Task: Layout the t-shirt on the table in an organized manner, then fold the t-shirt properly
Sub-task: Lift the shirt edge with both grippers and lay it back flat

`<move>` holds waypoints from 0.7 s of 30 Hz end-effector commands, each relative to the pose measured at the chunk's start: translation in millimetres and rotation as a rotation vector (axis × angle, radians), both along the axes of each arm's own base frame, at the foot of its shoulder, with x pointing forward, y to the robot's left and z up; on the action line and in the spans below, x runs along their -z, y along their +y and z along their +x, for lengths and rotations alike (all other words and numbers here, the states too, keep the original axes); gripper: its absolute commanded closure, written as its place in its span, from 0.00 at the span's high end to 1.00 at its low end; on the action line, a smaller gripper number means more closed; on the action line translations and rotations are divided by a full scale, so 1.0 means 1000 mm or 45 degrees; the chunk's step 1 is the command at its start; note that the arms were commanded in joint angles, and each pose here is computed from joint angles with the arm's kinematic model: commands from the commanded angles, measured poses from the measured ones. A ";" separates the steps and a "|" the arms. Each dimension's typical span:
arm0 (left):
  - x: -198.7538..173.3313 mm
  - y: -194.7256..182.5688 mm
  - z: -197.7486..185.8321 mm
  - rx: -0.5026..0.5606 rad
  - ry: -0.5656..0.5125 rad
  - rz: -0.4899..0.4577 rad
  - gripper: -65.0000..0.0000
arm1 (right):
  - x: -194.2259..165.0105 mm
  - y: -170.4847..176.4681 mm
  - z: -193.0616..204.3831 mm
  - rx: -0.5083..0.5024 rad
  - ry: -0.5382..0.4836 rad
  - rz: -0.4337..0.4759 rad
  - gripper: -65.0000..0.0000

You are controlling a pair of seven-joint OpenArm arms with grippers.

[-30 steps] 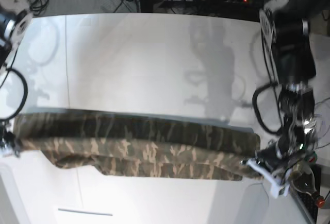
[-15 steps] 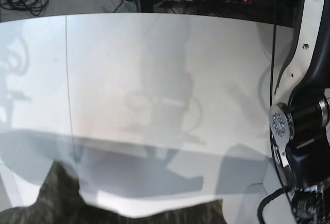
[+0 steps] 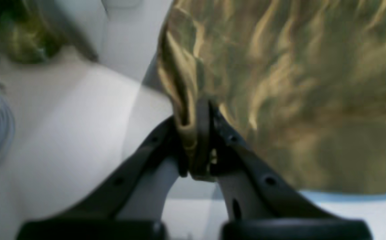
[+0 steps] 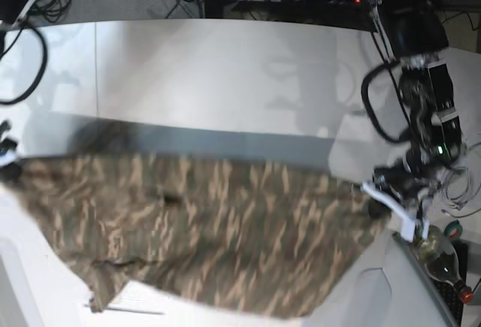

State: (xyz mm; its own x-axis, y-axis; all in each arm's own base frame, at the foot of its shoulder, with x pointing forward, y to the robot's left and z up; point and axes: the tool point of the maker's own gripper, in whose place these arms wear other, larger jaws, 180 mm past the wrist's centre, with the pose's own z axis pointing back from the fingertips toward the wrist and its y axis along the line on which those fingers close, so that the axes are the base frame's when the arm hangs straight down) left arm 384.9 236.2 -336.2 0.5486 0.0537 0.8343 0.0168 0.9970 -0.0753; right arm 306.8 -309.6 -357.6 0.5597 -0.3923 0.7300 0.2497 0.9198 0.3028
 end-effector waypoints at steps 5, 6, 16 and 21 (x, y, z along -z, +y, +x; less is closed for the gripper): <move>0.054 0.011 -0.048 -0.050 0.069 -0.023 0.00 | 0.060 -0.015 -0.045 0.143 0.108 0.058 0.00; 0.064 0.012 -0.058 -0.057 0.093 -0.026 0.00 | 0.070 -0.016 -0.056 0.154 0.137 0.062 0.00; 0.100 0.049 -0.124 -0.191 0.186 -0.006 0.00 | 0.115 -0.008 -0.117 0.104 0.300 0.107 0.00; 0.122 0.055 -0.147 -0.224 0.230 -0.017 0.00 | 0.122 -0.005 -0.134 0.118 0.316 0.107 0.00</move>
State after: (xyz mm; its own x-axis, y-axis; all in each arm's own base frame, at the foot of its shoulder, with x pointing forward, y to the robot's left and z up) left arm 231.9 281.8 -468.1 0.6908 0.1871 0.6984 -0.1715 0.9808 -0.0932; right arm 171.1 -304.0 -487.3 0.6891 -0.5162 0.5087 0.4121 0.8565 0.3108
